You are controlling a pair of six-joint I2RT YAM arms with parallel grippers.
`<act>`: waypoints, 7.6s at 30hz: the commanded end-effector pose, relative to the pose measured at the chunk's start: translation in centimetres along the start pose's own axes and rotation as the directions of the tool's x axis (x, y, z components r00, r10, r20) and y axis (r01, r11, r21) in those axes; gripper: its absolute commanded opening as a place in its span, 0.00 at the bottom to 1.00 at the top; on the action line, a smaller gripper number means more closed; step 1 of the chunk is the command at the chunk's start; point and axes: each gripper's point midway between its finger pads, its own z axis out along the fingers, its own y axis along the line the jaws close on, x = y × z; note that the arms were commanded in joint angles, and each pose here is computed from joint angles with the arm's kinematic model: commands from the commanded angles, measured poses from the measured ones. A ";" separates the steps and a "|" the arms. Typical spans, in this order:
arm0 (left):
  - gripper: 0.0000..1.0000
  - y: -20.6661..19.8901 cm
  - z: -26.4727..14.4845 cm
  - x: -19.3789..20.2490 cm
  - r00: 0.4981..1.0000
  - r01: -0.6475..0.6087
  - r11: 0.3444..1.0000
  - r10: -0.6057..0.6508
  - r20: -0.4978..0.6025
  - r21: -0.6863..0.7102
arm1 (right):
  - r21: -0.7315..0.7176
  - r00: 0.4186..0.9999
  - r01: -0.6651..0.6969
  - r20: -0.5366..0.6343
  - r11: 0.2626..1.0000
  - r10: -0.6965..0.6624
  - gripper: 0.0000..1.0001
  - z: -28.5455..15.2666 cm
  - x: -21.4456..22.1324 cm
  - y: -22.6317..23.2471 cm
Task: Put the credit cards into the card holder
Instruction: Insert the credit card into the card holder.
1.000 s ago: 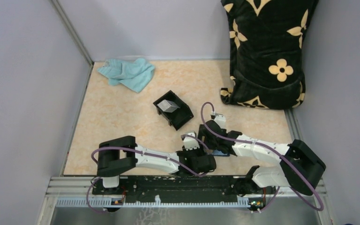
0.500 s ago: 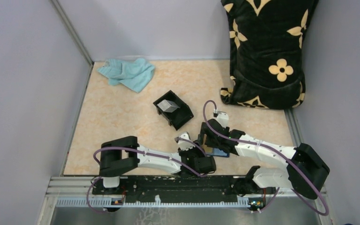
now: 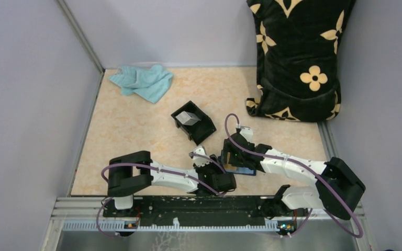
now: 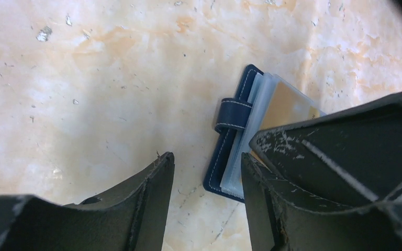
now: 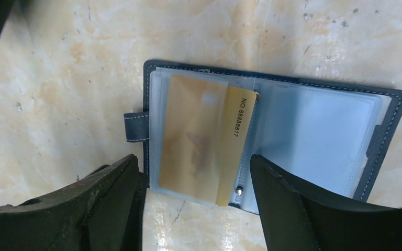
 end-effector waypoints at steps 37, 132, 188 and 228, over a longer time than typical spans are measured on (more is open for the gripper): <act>0.59 7.1 1.6 1.9 0.988 -0.149 0.979 0.141 -0.063 -0.141 | -0.048 0.997 0.063 -0.031 0.997 -0.064 0.39 1.4 -0.4 2.8; 0.44 4.2 4.6 -3.5 0.980 -0.170 0.974 0.183 -0.080 0.149 | -0.084 0.999 -0.009 0.052 0.996 0.014 0.00 3.5 -3.4 0.7; 0.32 3.5 4.8 0.0 0.967 -0.112 0.972 0.154 -0.204 0.206 | -0.160 0.995 0.066 0.082 0.985 -0.054 0.00 0.5 -3.4 2.8; 0.48 4.4 2.6 -4.8 0.985 -0.132 0.982 0.146 -0.096 0.138 | -0.108 0.993 0.091 0.089 0.990 -0.081 0.00 0.2 -2.9 1.8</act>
